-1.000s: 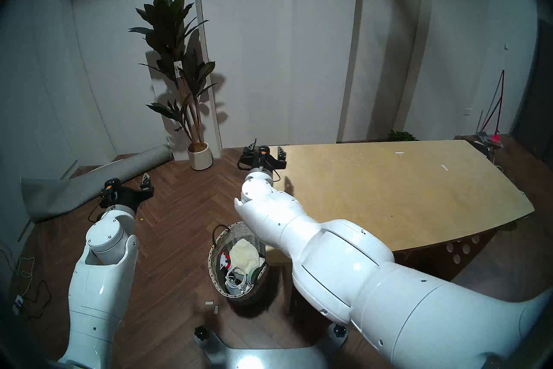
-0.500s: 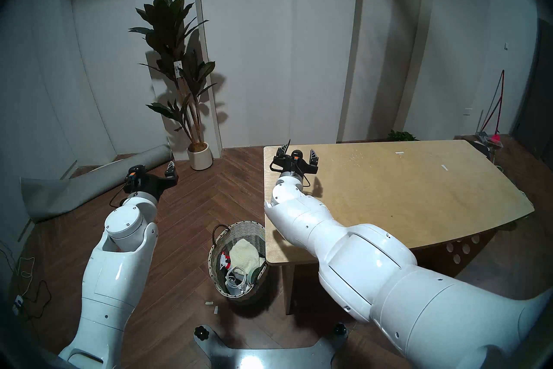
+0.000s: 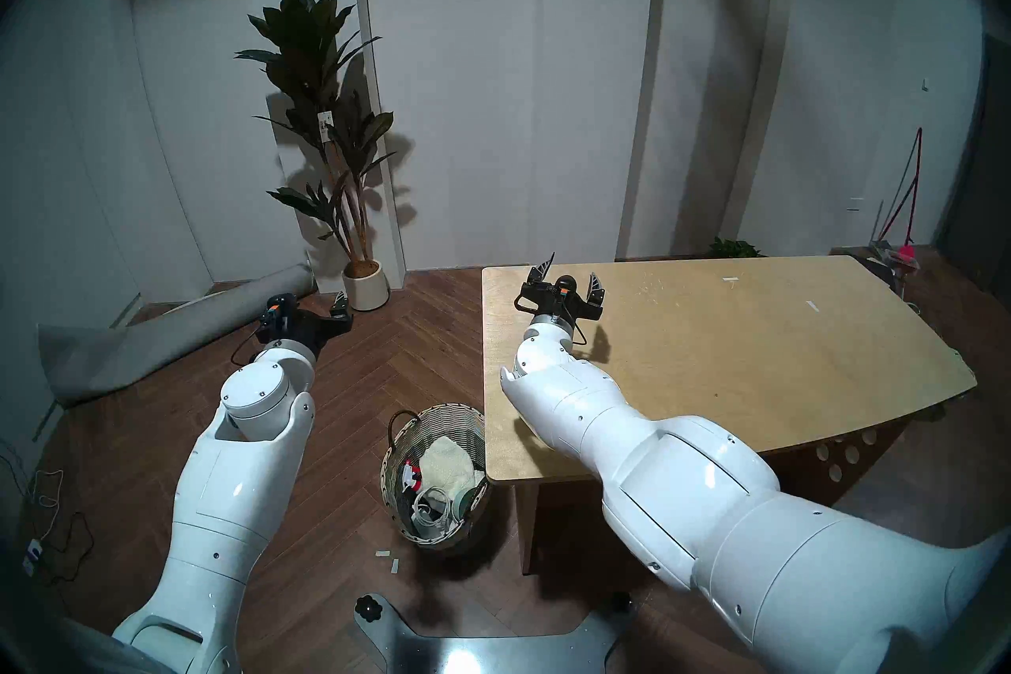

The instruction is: Load the items into the basket from the rear

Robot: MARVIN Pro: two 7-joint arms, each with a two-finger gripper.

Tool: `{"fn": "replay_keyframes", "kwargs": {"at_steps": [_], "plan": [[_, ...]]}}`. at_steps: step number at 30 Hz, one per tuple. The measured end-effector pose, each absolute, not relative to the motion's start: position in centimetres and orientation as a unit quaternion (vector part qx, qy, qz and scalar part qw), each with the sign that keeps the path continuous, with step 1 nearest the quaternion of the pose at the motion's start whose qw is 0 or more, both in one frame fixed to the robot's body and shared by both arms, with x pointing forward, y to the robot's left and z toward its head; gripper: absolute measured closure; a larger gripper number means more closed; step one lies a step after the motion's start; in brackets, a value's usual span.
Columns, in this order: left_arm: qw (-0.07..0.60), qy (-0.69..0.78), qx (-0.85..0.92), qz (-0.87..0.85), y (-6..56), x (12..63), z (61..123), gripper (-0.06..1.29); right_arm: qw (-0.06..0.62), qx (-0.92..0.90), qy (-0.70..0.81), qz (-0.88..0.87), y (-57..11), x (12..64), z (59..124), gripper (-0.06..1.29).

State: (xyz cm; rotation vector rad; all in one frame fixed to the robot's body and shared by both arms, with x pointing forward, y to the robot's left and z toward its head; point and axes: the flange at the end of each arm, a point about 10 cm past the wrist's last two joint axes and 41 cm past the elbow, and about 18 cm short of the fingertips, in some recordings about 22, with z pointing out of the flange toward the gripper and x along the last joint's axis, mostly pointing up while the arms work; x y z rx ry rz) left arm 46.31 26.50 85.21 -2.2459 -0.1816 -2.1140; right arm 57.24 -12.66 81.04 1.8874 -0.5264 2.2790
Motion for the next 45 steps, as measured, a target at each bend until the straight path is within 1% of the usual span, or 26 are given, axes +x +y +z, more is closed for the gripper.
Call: {"fn": "replay_keyframes", "kwargs": {"at_steps": [16, 31, 45], "plan": [[0.011, -0.046, -0.738, -0.673, 24.9, 49.0, 84.3, -0.01, 0.089, 0.603, -0.149, 0.779, -15.8, 58.9, 84.3, -0.02], [0.015, -0.043, -0.74, -0.671, 24.8, 51.7, 84.4, -0.01, 0.091, 0.622, -0.065, 0.775, -15.4, 59.3, 84.7, -0.02], [0.018, -0.042, -0.742, -0.669, 24.6, 53.5, 84.1, -0.01, 0.091, 0.644, -0.02, 0.759, -16.3, 59.2, 84.5, -0.02]]}}
